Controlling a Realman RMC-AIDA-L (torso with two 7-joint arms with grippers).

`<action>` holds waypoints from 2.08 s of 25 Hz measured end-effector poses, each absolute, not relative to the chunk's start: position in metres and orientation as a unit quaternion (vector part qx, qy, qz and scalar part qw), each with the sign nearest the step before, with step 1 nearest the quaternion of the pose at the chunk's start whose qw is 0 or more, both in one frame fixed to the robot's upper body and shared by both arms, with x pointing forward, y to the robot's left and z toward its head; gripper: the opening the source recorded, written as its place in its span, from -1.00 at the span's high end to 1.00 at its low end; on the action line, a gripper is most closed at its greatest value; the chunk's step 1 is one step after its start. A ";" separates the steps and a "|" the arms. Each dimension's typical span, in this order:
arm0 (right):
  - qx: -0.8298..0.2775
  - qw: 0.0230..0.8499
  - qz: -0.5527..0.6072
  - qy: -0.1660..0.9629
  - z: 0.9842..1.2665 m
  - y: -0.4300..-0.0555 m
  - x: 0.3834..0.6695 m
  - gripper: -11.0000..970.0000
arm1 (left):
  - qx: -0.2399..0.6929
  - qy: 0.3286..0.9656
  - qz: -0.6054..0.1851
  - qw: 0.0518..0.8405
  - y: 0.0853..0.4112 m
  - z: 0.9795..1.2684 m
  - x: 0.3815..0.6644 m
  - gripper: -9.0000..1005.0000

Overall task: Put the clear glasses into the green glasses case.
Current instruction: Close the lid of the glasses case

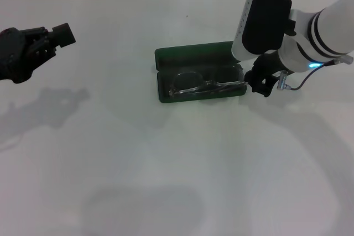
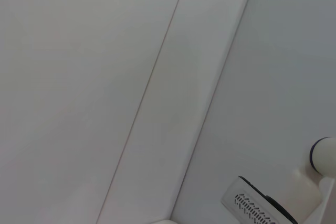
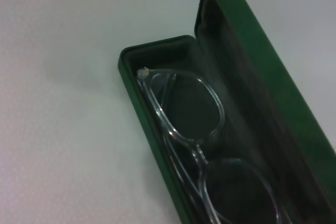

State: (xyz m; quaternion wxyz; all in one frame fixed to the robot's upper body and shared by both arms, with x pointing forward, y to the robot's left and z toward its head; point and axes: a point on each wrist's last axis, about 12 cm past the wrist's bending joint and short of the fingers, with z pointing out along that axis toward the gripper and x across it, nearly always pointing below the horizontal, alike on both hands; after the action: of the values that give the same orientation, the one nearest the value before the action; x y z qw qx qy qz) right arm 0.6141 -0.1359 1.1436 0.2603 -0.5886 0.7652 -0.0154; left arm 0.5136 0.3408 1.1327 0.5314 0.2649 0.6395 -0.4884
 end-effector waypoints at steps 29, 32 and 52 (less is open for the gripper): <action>-0.510 0.393 -0.069 0.762 1.202 -0.186 0.580 0.96 | 0.280 0.629 -0.513 0.512 0.322 1.142 0.529 0.89; -0.510 0.388 -0.067 0.764 1.200 -0.186 0.579 0.96 | 0.292 0.629 -0.516 0.503 0.315 1.144 0.534 0.89; -0.502 0.327 -0.042 0.799 1.196 -0.165 0.598 0.95 | 0.308 0.649 -0.499 0.485 0.311 1.134 0.533 0.89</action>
State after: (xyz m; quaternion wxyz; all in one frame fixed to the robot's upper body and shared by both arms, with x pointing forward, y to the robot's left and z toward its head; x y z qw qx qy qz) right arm 0.5983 -0.1646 1.1959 0.3274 -0.5023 0.7992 -0.0419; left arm 0.5334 0.3115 1.1338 0.4851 0.3078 0.6491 -0.4986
